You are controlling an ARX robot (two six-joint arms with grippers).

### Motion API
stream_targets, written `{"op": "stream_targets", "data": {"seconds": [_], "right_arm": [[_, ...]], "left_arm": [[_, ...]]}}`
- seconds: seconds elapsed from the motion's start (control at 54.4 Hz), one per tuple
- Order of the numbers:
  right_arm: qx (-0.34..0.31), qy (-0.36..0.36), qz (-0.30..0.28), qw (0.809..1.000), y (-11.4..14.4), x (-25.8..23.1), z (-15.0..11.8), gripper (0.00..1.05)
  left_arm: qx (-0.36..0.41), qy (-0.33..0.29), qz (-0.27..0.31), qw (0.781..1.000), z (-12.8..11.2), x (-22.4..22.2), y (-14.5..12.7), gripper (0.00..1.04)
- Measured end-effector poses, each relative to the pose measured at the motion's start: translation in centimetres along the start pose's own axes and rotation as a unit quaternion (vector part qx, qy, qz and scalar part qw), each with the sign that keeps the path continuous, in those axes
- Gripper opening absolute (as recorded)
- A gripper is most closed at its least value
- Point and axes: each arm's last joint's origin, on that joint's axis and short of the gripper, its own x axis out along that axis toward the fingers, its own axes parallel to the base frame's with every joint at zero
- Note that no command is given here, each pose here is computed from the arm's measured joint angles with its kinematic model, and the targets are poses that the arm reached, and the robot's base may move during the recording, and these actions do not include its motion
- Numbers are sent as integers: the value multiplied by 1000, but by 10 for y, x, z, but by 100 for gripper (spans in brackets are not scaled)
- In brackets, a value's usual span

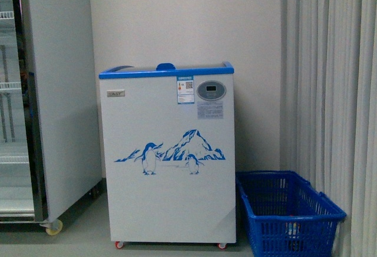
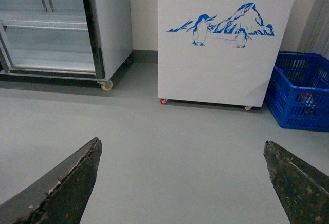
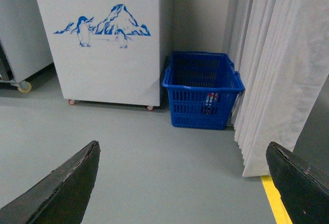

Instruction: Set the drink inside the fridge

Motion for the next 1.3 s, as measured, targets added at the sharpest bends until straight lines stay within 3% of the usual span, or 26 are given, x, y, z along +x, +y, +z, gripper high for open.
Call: {"op": "stream_targets", "data": {"seconds": [1.304], "right_arm": [[0, 0, -1, 1000, 0, 0, 0, 97]], "left_arm": [[0, 0, 0, 1000, 0, 0, 0, 97]]}}
